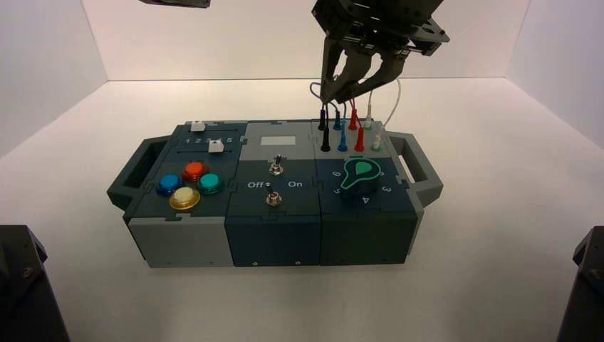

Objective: Pull the black wire.

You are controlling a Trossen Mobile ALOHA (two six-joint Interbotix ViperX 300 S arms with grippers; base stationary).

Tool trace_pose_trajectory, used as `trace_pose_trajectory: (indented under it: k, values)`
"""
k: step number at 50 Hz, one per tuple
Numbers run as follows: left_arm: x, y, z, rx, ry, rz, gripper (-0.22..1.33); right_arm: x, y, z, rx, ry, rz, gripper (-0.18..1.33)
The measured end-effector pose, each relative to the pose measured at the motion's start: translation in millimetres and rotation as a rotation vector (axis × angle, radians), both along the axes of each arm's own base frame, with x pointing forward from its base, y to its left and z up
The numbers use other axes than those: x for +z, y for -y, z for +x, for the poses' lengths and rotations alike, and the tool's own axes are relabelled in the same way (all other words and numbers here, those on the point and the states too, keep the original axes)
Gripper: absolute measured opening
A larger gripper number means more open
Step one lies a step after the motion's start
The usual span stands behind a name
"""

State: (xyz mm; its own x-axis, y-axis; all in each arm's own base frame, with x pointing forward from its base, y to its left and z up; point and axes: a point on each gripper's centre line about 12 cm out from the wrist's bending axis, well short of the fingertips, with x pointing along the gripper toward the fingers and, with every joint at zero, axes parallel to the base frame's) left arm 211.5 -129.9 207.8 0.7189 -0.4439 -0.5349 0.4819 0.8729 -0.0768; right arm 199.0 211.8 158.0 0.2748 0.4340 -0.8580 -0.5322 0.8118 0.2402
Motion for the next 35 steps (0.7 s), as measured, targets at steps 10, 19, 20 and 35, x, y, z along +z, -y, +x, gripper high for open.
trace_pose_trajectory:
  k: [10,19,20,35]
  values:
    - [2.7,-0.1,-1.0,-0.002,0.010,-0.005,-0.17,-5.3,-0.2,1.3,-0.004,-0.007,-0.009,0.63]
    - [9.8,-1.8,-2.9,0.000,0.034,-0.021,-0.17,-34.0,-3.1,4.4,-0.005,-0.062,-0.068,0.63]
    - [9.8,-1.8,-2.9,0.000,0.034,-0.021,-0.17,-34.5,-3.1,4.4,-0.006,-0.064,-0.068,0.63]
    - [11.0,-1.7,-3.5,-0.001,0.037,-0.024,-0.17,-45.4,-8.3,11.3,-0.008,-0.066,-0.083,0.63]
